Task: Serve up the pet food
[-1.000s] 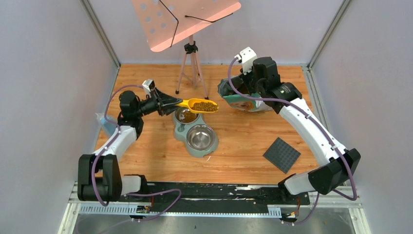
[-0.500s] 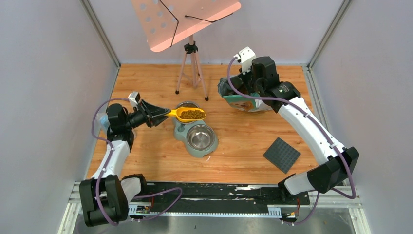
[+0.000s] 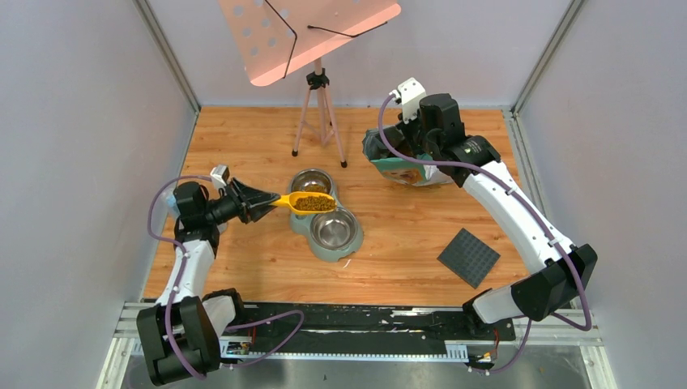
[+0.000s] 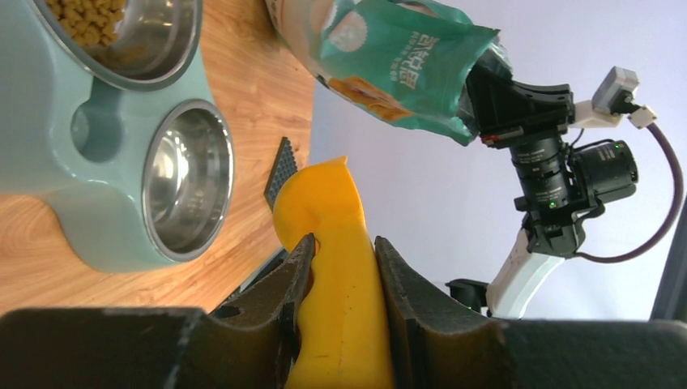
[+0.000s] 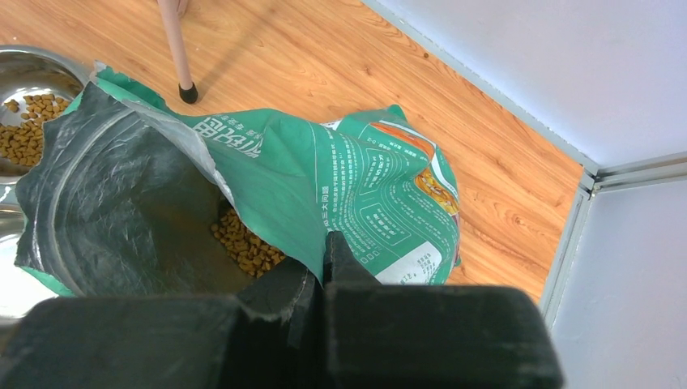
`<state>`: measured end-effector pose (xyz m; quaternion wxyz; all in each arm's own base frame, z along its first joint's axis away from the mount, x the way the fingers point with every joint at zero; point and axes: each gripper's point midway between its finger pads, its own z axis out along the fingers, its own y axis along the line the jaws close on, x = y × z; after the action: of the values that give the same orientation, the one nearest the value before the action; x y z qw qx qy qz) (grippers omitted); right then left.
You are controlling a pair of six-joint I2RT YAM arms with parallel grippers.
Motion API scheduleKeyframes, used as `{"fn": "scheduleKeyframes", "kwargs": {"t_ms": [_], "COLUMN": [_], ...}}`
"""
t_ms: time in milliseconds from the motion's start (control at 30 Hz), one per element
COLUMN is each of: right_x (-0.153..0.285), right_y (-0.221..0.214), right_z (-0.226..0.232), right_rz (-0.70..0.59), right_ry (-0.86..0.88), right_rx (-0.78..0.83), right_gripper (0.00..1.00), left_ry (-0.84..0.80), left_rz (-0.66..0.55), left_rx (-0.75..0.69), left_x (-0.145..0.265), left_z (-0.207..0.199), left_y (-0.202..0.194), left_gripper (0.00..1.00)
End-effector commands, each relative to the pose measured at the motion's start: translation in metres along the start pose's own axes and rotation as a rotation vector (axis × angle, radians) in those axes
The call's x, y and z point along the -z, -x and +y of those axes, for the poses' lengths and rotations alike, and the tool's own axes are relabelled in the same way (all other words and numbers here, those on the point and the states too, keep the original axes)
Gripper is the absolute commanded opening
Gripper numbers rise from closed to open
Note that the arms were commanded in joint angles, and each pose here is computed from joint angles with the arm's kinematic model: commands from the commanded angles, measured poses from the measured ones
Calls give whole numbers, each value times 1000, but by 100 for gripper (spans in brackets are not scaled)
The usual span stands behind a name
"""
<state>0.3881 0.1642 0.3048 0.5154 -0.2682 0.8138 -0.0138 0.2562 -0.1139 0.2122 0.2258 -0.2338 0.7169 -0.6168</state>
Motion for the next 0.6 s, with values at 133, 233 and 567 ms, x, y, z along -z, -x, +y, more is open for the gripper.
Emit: {"fn": "scheduleKeyframes", "kwargs": {"t_ms": [133,233,567], "right_x": [-2,-2,-4], "right_y": [18,15,9], "right_z": [-13,-12,-12], "right_rz": [-64,-61,-55], "right_ry": [-37,-35,-34], "right_rx": [-39,-41,-65], "right_gripper": [0,0,0], "left_ry": [27,50,201], "left_rz": [28,25,-30], "left_rx": [-105,-116,-195], "left_x": [6,6,9], "left_z": [14,21,51], "left_y": [-9,-9,-1], "left_gripper": [0,0,0]}}
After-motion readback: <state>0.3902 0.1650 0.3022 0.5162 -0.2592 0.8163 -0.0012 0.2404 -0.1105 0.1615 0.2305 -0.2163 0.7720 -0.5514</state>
